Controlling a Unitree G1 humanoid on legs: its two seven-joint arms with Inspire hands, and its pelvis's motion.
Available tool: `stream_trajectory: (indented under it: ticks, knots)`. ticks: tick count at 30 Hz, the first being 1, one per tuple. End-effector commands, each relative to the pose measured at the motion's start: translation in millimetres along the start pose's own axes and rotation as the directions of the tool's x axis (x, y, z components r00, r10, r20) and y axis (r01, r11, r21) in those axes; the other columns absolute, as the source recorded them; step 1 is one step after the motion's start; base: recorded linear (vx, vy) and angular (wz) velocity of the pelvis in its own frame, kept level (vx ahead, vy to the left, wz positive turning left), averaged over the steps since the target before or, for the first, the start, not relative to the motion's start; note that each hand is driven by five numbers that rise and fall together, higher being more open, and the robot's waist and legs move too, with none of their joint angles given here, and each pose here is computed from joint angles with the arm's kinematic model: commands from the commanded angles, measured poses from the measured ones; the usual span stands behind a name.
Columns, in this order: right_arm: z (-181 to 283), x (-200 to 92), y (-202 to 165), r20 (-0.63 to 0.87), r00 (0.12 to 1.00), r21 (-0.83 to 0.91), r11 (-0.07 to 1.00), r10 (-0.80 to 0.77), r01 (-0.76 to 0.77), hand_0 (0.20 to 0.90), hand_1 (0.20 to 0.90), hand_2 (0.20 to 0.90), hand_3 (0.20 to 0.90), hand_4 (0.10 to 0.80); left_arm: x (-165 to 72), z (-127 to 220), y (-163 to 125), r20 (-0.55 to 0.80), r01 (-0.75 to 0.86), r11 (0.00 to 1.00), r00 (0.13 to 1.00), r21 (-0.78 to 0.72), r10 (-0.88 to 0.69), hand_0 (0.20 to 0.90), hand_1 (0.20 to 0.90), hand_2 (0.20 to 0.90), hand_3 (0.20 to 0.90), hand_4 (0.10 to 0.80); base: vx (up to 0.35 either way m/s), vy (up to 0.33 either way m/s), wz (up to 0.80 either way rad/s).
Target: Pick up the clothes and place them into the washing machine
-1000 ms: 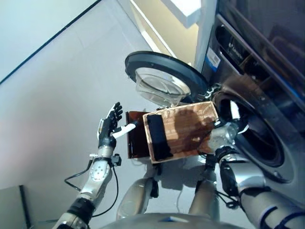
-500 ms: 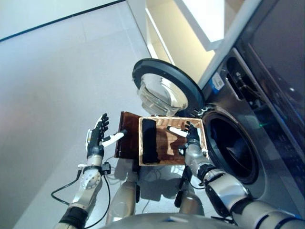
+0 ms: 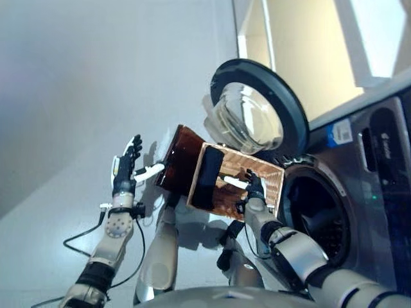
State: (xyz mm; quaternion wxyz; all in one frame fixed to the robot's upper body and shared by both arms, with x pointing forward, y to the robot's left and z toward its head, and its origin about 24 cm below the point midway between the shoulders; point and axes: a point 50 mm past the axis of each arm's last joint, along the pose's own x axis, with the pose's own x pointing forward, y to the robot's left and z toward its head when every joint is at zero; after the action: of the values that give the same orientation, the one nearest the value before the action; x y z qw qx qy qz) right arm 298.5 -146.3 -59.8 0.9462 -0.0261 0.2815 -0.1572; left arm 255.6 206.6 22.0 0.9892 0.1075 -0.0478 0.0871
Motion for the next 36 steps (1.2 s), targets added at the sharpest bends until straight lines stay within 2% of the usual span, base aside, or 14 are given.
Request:
stream_trajectory:
  ticks: [1,17,28,36]
  knots:
    - [49.3,4.2,7.0,0.165,0.986,0.081,0.997,-0.023,0.01,0.9,0.9,0.9,0.9,0.8,21.5,71.4,7.9,0.354,-0.04,0.999,0.935,-0.007,0.039,0.9,0.9,0.9,0.9,0.8,0.113,-0.04,0.16]
    - [118.9,5.3,8.8,0.317,0.944,0.116,0.991,-0.095,0.06,0.9,0.9,0.9,0.9,0.8,22.2,91.1,5.9,0.445,-0.105,0.994,0.889,-0.029,0.107,0.9,0.9,0.9,0.9,0.8,0.032,0.003,0.14]
    - [129.4,-6.4,38.6,0.358,0.933,0.083,0.996,-0.022,-0.008,0.9,0.9,0.9,0.9,0.8,21.1,92.0,1.2,0.446,-0.119,0.993,0.887,-0.027,0.118,0.9,0.9,0.9,0.9,0.8,0.032,0.001,0.08]
    - [117.1,-12.0,52.0,0.348,0.937,0.061,0.997,0.017,-0.041,0.9,0.9,0.9,0.9,0.8,16.6,84.3,0.2,0.426,-0.112,0.994,0.899,0.005,0.099,0.9,0.9,0.9,0.9,0.8,-0.002,0.0,-0.01]
